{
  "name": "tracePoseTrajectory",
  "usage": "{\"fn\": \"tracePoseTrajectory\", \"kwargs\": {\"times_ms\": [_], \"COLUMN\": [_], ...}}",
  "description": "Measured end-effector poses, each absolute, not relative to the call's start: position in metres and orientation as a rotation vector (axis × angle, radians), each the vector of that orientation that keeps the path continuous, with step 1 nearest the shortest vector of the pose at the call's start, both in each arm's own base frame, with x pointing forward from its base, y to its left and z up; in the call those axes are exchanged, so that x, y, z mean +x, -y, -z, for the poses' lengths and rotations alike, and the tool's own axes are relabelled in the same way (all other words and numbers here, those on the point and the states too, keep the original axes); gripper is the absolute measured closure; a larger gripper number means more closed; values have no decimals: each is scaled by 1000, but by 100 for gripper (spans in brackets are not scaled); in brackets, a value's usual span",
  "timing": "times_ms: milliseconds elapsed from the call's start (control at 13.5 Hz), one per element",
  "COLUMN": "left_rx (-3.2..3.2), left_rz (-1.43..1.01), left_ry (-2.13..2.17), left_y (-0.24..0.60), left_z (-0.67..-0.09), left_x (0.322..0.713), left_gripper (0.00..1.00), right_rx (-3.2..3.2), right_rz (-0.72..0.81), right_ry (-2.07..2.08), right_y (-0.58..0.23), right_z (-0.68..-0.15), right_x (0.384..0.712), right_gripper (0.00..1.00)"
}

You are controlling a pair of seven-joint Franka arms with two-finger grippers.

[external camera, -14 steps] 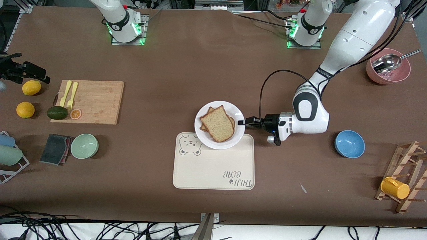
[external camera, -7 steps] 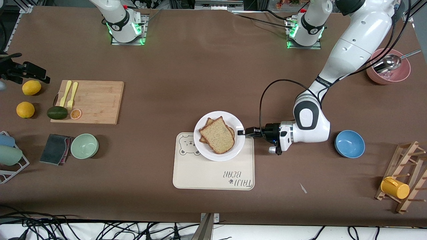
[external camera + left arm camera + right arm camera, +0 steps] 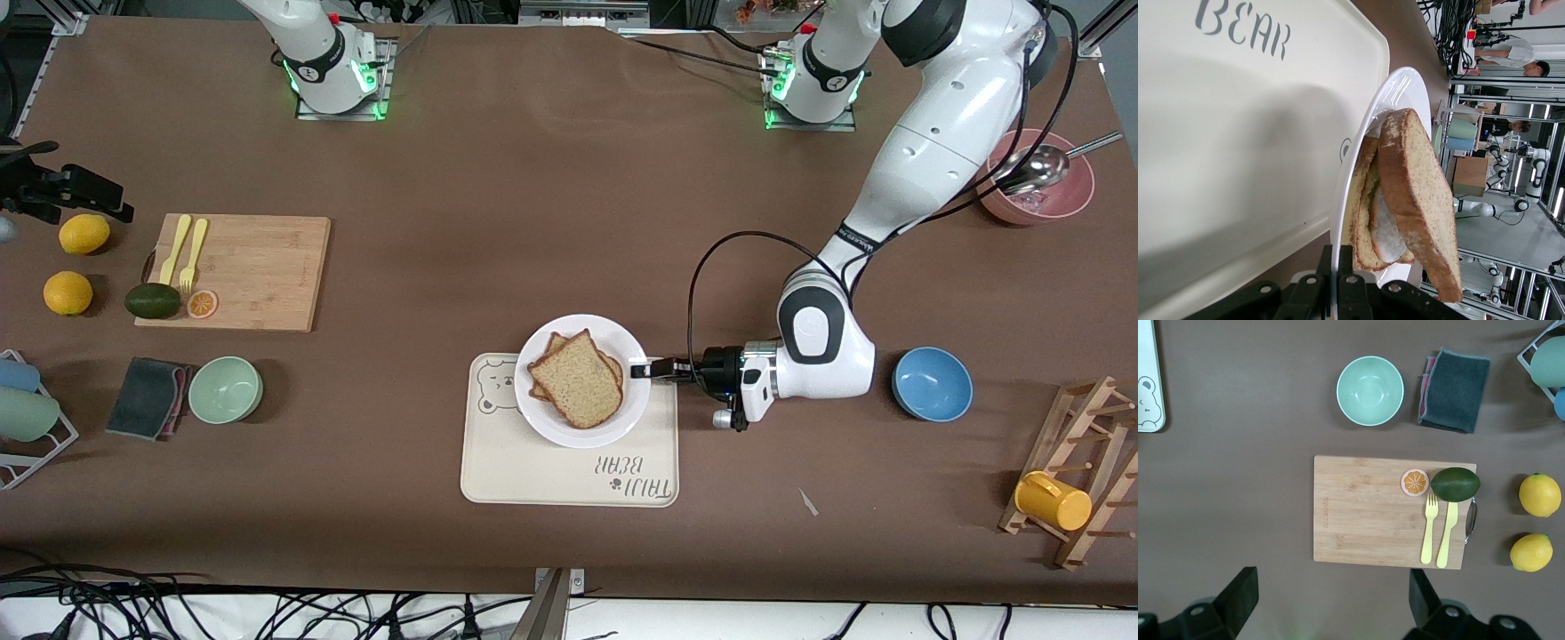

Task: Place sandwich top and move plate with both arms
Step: 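Slide the plate with the left gripper onto the bear tray, then hold the plate on the bear tray with the left gripper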

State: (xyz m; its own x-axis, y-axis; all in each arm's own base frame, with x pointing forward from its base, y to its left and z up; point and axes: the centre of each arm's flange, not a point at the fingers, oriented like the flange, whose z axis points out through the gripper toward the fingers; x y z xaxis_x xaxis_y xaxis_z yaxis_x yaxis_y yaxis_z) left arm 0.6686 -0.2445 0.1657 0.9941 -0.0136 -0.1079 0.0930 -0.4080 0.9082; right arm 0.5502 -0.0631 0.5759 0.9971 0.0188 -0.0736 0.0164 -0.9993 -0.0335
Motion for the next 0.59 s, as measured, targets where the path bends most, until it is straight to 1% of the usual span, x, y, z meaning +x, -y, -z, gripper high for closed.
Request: {"fn": "tracePoseTrajectory", "kwargs": {"times_ms": [592], "left_rx": [2024], "left_rz": [61], "left_ry": [-38], "left_y": [252], "left_z": [-157], "left_x": [694], "left_gripper": [96], "right_rx": [-3106], "right_rz": [-115], "right_ry": [27], "right_y": [63], "right_z": [-576], "right_x": [550], "right_gripper": [0]}}
